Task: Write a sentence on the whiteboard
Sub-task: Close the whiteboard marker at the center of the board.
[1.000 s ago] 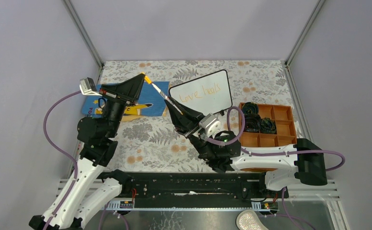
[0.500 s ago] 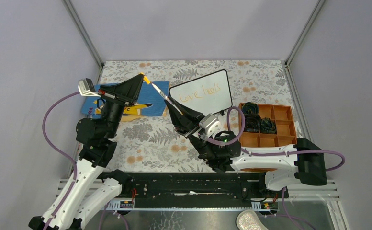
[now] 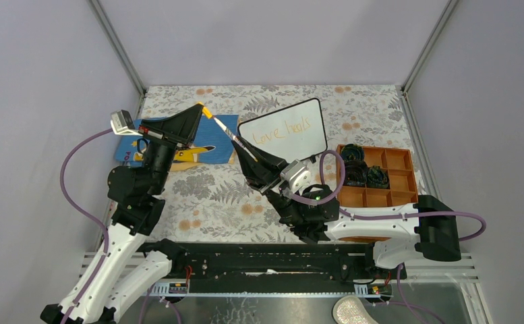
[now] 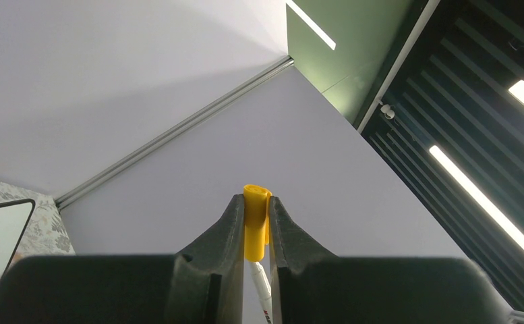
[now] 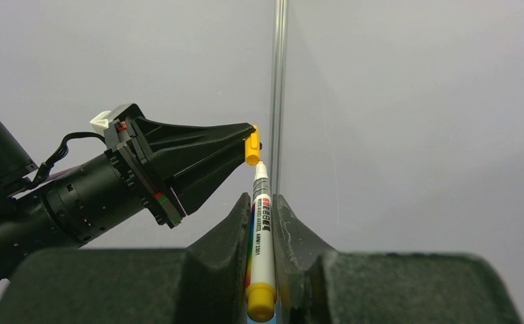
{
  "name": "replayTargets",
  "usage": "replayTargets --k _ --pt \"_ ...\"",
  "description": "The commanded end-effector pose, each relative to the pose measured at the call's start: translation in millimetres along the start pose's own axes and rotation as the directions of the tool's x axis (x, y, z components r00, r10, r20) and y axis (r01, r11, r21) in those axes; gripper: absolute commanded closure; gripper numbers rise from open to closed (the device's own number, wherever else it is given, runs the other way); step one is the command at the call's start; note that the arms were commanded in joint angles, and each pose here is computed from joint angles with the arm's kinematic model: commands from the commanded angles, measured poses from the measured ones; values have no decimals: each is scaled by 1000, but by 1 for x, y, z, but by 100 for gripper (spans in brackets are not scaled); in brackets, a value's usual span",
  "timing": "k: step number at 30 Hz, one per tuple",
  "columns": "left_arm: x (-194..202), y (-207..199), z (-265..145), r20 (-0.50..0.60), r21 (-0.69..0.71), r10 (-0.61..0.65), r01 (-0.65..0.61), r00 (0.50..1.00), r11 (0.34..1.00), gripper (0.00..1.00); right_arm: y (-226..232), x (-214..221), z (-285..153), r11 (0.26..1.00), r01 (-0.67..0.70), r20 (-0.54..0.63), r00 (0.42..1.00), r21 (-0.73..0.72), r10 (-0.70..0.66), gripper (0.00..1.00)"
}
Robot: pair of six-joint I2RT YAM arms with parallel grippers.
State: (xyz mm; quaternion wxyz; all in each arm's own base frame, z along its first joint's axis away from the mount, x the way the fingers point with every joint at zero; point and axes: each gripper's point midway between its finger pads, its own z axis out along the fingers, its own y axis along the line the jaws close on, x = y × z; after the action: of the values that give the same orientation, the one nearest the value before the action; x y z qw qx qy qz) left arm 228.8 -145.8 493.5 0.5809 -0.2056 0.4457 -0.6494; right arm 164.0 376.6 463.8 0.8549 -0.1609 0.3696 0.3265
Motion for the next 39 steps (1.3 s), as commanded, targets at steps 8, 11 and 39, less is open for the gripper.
replayTargets --k 8,11,39 --pt "-15 -14 -1 66 30 39 -41 997 999 100 -13 -24 3 998 -49 58 997 49 46 100" --pt "-16 -14 0 69 30 39 -41 997 999 100 -13 -24 3 998 -49 58 997 46 47 100" --pt "-10 -18 0 37 57 18 -20 999 998 100 -11 -23 4 998 -47 55 998 44 45 100"
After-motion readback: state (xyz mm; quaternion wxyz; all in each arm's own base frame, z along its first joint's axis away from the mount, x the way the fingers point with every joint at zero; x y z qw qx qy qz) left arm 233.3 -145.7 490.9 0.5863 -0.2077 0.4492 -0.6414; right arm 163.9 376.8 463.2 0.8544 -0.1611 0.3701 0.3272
